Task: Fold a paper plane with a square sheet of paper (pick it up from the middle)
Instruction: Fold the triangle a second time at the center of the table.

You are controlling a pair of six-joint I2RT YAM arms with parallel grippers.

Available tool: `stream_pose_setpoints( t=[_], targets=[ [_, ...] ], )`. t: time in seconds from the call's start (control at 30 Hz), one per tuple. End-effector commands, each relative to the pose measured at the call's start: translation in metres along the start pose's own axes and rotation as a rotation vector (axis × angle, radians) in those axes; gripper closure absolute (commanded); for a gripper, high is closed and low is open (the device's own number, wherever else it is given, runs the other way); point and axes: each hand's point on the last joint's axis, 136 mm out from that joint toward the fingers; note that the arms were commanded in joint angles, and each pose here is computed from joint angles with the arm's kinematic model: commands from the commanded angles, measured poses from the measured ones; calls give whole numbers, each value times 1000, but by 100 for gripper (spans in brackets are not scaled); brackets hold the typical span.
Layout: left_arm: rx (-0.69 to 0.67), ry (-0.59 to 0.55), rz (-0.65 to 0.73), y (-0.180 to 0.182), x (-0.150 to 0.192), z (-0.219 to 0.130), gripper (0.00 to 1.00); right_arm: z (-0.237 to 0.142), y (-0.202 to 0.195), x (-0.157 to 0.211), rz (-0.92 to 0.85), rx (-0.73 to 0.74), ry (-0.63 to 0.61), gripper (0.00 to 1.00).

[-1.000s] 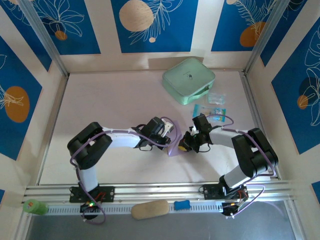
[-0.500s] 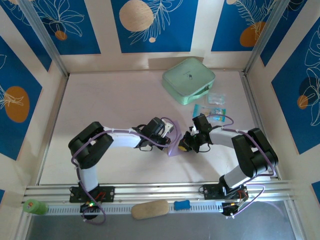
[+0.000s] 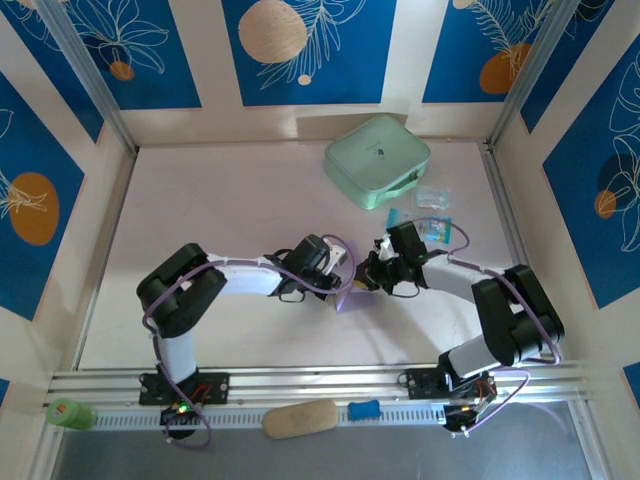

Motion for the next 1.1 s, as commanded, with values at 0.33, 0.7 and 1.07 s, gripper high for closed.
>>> stream_pose_setpoints(
  t=[0.33, 0.7, 1.07],
  targets=[
    [-3, 20, -13, 6, 7, 0, 100, 19, 5, -1, -10, -25, 49, 100],
    [-1, 33, -11, 6, 11, 2, 100, 29, -32, -1, 46, 27, 38, 100],
    [-7, 44, -13, 8, 13, 1, 100, 13, -10, -9, 12, -20, 3, 100]
  ],
)
Point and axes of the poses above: each hand's point on the last joint's axis, 136 mm out from that joint toward the fingers, its own z axis out along the fingers, its own y axis along the line the jaws close on, x = y × z, and after that the axes turned 3 degrees about z, right-handed
